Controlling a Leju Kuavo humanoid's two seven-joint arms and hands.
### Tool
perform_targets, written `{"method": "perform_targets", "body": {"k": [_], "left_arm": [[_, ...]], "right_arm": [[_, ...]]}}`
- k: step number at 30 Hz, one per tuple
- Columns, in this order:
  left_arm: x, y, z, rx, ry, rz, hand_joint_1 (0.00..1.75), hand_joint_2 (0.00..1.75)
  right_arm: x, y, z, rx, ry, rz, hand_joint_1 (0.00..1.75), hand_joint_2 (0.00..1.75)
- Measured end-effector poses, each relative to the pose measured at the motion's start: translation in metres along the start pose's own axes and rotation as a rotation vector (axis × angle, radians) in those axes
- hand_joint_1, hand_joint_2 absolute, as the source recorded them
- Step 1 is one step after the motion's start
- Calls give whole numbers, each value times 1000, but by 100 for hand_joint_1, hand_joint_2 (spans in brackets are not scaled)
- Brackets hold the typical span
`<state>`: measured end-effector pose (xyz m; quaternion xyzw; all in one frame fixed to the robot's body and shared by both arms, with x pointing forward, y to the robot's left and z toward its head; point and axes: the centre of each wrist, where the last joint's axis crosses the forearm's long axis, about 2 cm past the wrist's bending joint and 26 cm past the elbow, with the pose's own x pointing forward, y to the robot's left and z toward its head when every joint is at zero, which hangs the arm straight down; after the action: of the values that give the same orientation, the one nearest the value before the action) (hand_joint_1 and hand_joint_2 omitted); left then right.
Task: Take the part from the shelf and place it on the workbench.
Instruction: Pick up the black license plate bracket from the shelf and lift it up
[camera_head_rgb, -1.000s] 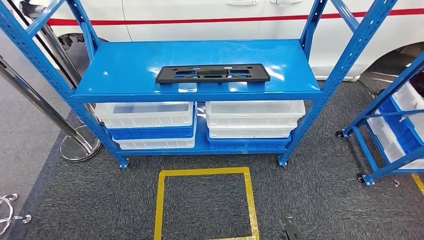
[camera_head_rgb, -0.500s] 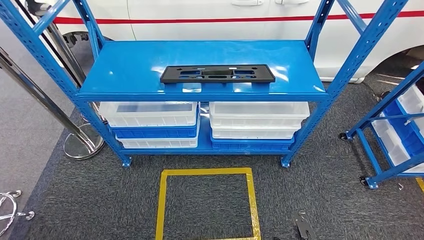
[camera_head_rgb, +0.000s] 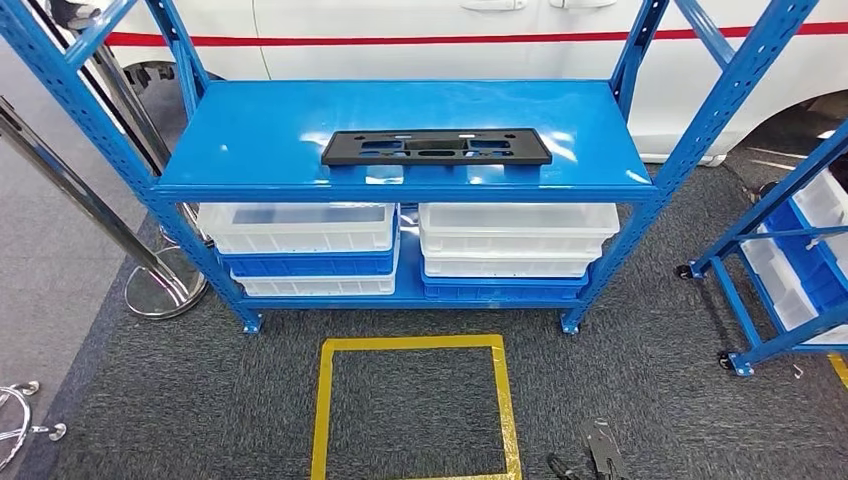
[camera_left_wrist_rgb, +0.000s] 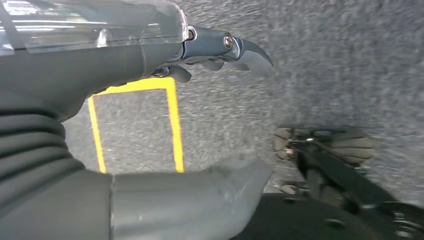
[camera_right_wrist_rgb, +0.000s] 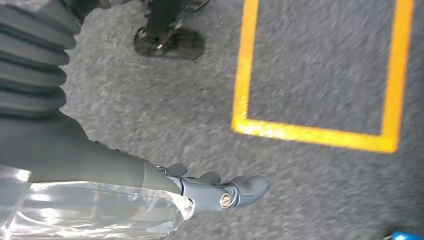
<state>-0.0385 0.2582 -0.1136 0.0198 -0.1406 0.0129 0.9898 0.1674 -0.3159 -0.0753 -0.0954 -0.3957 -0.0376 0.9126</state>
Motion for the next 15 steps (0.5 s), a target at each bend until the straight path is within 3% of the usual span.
{"method": "perform_targets", "body": {"k": [7, 15], "left_arm": [[31, -9, -8, -24, -97, 6, 0, 0], [64, -19, -15, -54, -186, -11, 0, 0]], "right_arm": [[44, 26, -17, 67, -179, 15, 0, 175], [121, 69, -31, 144, -461, 137, 0, 175]]}}
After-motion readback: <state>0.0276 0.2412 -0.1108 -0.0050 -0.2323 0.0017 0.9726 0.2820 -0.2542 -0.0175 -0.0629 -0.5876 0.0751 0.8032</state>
